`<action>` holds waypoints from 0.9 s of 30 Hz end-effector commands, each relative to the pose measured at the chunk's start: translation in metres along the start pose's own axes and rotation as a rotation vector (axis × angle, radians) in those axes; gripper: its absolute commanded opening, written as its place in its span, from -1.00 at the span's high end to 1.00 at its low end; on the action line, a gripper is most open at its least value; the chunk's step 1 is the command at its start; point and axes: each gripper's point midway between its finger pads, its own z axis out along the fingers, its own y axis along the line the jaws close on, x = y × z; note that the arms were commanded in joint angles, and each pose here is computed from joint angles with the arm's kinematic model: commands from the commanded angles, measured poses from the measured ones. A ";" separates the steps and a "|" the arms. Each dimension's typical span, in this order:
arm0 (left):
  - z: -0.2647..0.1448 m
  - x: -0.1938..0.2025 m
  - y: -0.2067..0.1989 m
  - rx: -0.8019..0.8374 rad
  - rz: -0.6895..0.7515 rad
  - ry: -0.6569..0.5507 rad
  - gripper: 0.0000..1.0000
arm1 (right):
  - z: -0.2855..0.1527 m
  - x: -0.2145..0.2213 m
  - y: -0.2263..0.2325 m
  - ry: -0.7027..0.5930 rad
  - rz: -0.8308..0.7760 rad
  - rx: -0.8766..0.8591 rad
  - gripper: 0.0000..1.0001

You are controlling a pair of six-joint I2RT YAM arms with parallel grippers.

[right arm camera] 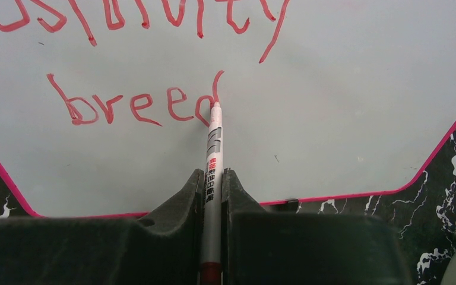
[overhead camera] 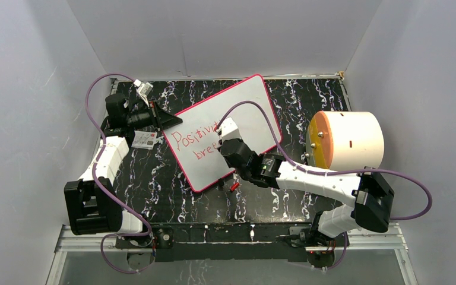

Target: Write a sentence on the whiteboard

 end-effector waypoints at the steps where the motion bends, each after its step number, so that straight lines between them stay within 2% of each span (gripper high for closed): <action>1: 0.006 0.025 0.030 -0.107 -0.029 0.045 1.00 | -0.003 -0.004 0.005 0.011 0.028 -0.030 1.00; 27: 0.007 0.025 0.032 -0.109 -0.031 0.048 1.00 | -0.008 0.001 -0.007 0.029 0.027 0.020 1.00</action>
